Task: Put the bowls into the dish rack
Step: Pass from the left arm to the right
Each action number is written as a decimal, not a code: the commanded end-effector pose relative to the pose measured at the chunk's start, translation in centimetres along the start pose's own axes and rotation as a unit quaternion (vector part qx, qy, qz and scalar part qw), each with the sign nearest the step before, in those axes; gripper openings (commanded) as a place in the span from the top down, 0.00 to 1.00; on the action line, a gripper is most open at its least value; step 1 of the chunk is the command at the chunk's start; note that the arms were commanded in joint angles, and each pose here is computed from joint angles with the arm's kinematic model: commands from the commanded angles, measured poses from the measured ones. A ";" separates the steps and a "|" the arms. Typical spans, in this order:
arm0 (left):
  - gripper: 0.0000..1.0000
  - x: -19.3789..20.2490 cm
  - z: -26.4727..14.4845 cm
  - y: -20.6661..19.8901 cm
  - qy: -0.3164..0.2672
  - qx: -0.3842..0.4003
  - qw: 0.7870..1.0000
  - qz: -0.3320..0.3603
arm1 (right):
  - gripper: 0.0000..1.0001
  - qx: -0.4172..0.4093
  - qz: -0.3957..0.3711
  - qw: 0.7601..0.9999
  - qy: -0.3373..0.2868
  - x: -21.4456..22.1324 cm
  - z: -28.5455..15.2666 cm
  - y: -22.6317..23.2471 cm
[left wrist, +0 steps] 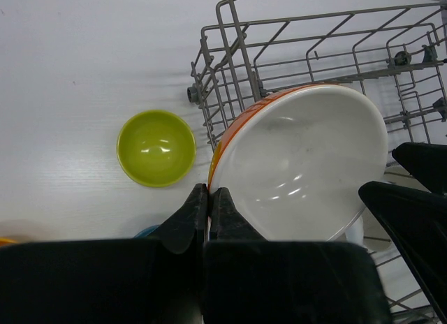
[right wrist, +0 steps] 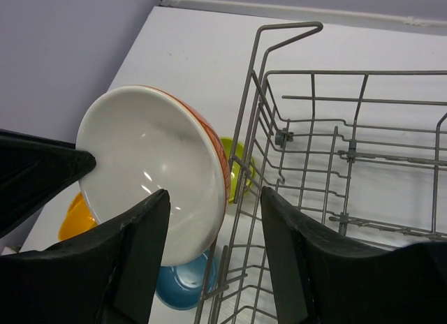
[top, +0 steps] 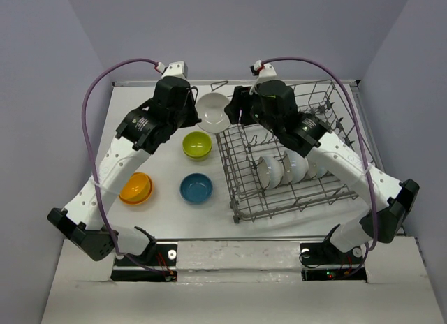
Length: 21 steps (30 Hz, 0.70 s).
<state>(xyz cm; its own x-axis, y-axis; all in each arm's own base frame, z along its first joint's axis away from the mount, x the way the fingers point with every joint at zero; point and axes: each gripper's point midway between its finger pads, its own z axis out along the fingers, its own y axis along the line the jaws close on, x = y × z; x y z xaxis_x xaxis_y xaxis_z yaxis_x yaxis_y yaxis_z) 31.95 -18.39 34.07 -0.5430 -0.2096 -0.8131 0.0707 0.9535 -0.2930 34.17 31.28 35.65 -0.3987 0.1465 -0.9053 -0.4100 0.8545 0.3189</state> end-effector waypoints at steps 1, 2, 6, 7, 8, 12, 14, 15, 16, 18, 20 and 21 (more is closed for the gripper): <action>1.00 -3.2 -1.7 -1.7 -0.052 0.037 0.998 -0.010 | 0.40 0.004 0.015 0.998 -0.054 -3.7 -0.3 0.3; 1.00 -3.2 -1.7 -1.7 -0.052 0.038 0.998 -0.010 | 0.41 0.004 0.014 0.998 -0.054 -3.7 -0.2 0.3; 1.00 -3.3 -1.9 -1.6 -0.053 0.037 0.998 -0.008 | 0.44 0.004 0.012 0.999 -0.047 -3.3 0.2 0.4; 1.00 -3.2 -1.9 -1.7 -0.053 0.038 0.998 -0.008 | 0.44 0.004 0.012 0.999 -0.045 -3.2 0.3 0.4; 1.00 -3.4 -2.0 -1.7 -0.055 0.040 0.998 -0.008 | 0.44 0.004 0.013 0.999 -0.044 -3.2 0.4 0.4; 1.00 -3.4 -2.4 -1.5 -0.058 0.039 0.998 -0.009 | 0.45 0.006 0.011 0.999 -0.038 -2.7 0.8 0.3; 1.00 -3.4 -2.4 -1.5 -0.058 0.039 0.998 -0.009 | 0.47 0.005 0.011 0.999 -0.034 -2.4 1.0 0.4; 1.00 -3.3 -2.5 -1.4 -0.057 0.038 0.998 -0.010 | 0.49 0.006 0.013 0.999 -0.033 -2.3 1.0 0.4; 1.00 -3.3 -2.5 -1.3 -0.057 0.036 0.998 -0.010 | 0.51 0.006 0.013 0.999 -0.033 -2.3 1.0 0.4; 1.00 -3.2 -2.6 -1.2 -0.056 0.034 0.998 -0.010 | 0.54 0.007 0.015 0.999 -0.033 -2.3 1.1 0.3; 1.00 -3.1 -2.7 -1.1 -0.057 0.033 0.998 -0.010 | 0.57 0.007 0.013 0.999 -0.034 -2.3 1.0 0.3; 1.00 -3.1 -2.7 -1.0 -0.056 0.032 0.998 -0.009 | 0.59 0.008 0.013 0.999 -0.033 -2.3 1.1 0.3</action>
<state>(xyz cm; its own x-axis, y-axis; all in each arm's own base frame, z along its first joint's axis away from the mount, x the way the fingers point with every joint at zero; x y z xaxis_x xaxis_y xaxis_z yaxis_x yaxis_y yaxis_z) 31.82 -18.49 34.11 -0.5435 -0.1998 -0.8153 0.0811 0.9542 -0.2879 35.26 31.80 34.58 -0.4092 0.1408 -0.9015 -0.3826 0.8705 0.3097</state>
